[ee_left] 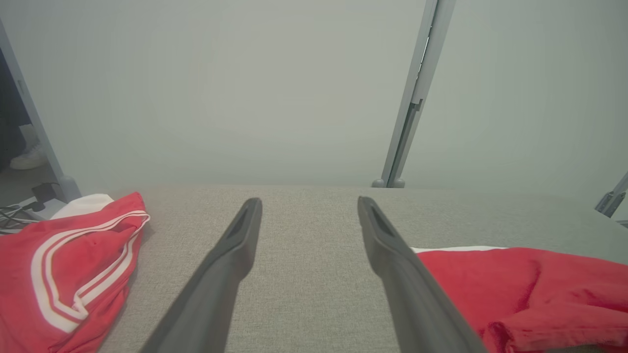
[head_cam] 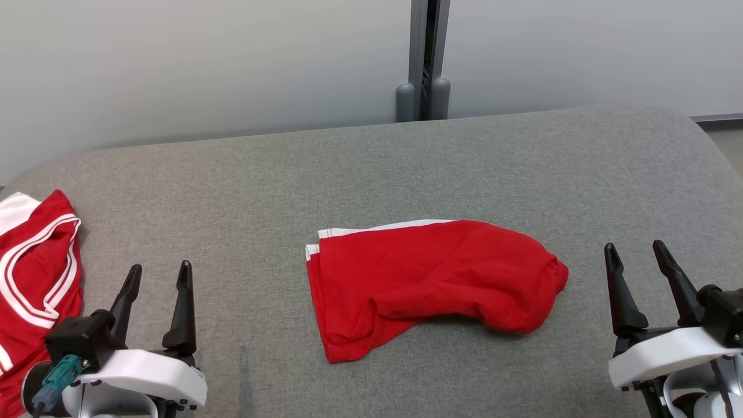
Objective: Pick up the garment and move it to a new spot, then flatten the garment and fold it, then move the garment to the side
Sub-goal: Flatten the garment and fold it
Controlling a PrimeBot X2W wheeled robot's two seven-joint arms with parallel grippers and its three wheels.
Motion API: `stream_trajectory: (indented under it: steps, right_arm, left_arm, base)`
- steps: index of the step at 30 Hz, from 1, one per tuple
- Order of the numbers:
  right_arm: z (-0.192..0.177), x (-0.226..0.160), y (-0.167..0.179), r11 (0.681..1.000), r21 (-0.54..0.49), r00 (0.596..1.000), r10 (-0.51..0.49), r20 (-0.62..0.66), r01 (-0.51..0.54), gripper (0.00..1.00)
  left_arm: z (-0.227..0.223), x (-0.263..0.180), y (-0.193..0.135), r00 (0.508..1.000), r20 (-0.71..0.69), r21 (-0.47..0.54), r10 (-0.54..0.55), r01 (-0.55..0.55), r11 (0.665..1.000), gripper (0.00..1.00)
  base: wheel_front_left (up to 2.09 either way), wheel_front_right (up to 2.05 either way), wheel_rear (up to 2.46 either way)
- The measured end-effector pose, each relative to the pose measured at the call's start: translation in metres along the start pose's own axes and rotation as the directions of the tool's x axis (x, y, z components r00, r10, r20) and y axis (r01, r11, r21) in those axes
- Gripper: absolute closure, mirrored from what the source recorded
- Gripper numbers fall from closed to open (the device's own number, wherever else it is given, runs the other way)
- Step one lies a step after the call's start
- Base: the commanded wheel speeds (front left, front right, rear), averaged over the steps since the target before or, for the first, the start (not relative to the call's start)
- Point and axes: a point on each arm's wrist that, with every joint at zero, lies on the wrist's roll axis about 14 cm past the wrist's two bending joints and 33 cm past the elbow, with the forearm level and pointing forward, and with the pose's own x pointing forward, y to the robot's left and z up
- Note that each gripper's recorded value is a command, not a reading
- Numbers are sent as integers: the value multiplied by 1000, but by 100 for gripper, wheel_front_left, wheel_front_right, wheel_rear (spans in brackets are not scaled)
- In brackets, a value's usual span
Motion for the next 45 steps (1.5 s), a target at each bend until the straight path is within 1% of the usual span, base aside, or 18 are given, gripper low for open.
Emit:
stream_trajectory:
  steps: [6, 12, 15, 16, 20, 24, 29, 33, 37, 41, 45]
  right_arm:
    - [0, 2, 1, 1000, 1, 1000, 5, 0, -5, 0]
    - [-1, 7, 3, 1000, 2, 1000, 9, -2, -9, 0]
    - [-4, 15, 5, 1000, 1, 1000, 17, -11, -17, 0]
    - [-4, 15, 5, 1000, 1, 1000, 17, -11, -17, 0]
    - [-7, 24, 9, 1000, 0, 999, 29, -16, -29, 0]
    - [-12, 27, 5, 1000, -1, 999, 21, -28, -21, 0]
    - [-22, 26, -8, 1000, 6, 999, -15, -50, 15, 0]
    - [-32, 24, -21, 999, 8, 996, -52, -69, 53, 0]
    - [-41, 20, -35, 996, 10, 992, -92, -87, 94, 0]
    - [-48, 16, -47, 991, 4, 986, -130, -100, 131, 0]
    - [-52, 14, -53, 989, 3, 983, -147, -107, 148, 0]
  left_arm:
    - [-2, -1, 0, 1000, -11, -3, 4, -4, 1000, 0]
    - [0, 5, -2, 1000, -13, -27, 2, -2, 1000, 0]
    - [17, 28, -23, 997, 16, -34, -79, 79, 996, 0]
    - [17, 28, -23, 997, 16, -34, -79, 79, 996, 0]
    - [9, 54, -56, 978, -46, -42, -206, 204, 978, 0]
    - [-25, 73, -85, 933, -181, -77, -311, 301, 950, 0]
    - [-79, 85, -116, 841, -359, -139, -404, 380, 914, 0]
    - [-119, 91, -129, 763, -476, -181, -438, 402, 898, 0]
    - [-154, 98, -129, 700, -572, -191, -428, 393, 899, 0]
    - [-175, 107, -125, 674, -619, -186, -403, 373, 909, 0]
    - [-181, 116, -120, 680, -628, -174, -378, 351, 920, 0]
  base:
    - [0, 0, 0]
    - [0, 0, 0]
    - [0, 0, 0]
    - [0, 0, 0]
    - [0, 0, 0]
    - [0, 0, 0]
    - [0, 0, 0]
    - [0, 0, 0]
    - [0, 0, 0]
    - [0, 0, 0]
    - [0, 0, 0]
